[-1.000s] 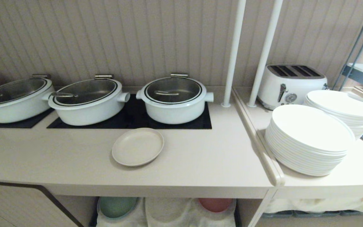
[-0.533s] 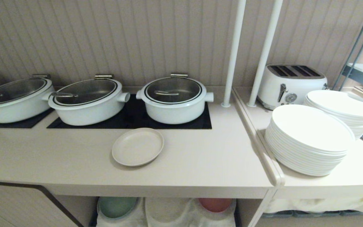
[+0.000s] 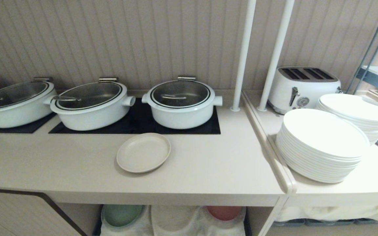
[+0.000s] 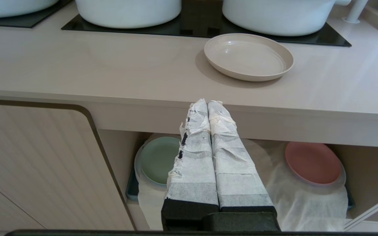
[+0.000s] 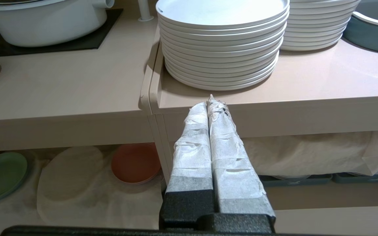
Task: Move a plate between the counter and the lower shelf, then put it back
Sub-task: Pick up the plate
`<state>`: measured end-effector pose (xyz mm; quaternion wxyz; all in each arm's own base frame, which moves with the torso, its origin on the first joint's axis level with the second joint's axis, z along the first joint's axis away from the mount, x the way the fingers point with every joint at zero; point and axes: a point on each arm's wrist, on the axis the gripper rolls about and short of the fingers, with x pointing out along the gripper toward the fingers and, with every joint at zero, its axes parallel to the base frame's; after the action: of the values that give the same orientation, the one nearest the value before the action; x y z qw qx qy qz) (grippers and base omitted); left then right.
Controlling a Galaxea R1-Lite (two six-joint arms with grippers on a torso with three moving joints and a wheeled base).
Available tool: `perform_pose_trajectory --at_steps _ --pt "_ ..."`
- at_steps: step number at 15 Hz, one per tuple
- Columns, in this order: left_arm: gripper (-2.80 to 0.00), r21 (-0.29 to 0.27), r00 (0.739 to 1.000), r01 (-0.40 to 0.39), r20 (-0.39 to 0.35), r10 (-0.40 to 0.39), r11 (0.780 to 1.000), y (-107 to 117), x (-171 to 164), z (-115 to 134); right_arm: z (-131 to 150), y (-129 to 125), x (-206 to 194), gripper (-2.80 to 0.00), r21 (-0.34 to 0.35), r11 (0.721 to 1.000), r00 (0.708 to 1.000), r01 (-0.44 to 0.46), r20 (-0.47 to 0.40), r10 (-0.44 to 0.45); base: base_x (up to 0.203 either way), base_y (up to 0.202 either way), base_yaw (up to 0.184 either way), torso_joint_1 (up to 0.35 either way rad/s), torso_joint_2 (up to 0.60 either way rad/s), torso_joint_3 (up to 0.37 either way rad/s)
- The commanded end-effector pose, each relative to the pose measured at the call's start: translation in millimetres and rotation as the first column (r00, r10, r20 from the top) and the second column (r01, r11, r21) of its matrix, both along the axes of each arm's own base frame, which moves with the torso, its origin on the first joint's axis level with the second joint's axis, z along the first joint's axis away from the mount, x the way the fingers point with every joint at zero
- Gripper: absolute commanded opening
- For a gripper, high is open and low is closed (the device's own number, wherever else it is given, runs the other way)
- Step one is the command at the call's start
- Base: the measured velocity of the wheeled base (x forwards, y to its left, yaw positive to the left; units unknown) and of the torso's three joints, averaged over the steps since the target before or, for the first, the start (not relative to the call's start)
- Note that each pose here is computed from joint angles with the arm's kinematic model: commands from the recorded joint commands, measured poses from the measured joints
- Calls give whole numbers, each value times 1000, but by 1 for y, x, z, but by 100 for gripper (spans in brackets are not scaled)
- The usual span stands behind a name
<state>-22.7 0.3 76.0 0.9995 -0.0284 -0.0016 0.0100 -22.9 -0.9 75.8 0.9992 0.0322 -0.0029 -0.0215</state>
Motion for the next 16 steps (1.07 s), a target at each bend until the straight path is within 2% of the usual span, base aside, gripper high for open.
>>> perform_pose_trajectory --at_steps 1,4,6,16 --pt "-280 -1 1000 -1 1 1 1000 0 0 0 0 0 0 -280 0 1000 1000 0 0 0 0 0 0 0 0 0" --pt "-280 -3 1000 -1 1 1 1000 0 0 0 0 0 0 -280 0 1000 1000 0 0 0 0 0 0 0 0 0" --pt "-280 -4 1000 0 1 0 1000 0 0 0 0 0 0 -280 0 1000 1000 0 0 0 4 117 -2 0 0 -4" --pt "-280 -6 1000 -1 2 1 1000 0 0 0 0 0 0 -280 0 1000 1000 0 0 0 0 197 -1 4 2 2"
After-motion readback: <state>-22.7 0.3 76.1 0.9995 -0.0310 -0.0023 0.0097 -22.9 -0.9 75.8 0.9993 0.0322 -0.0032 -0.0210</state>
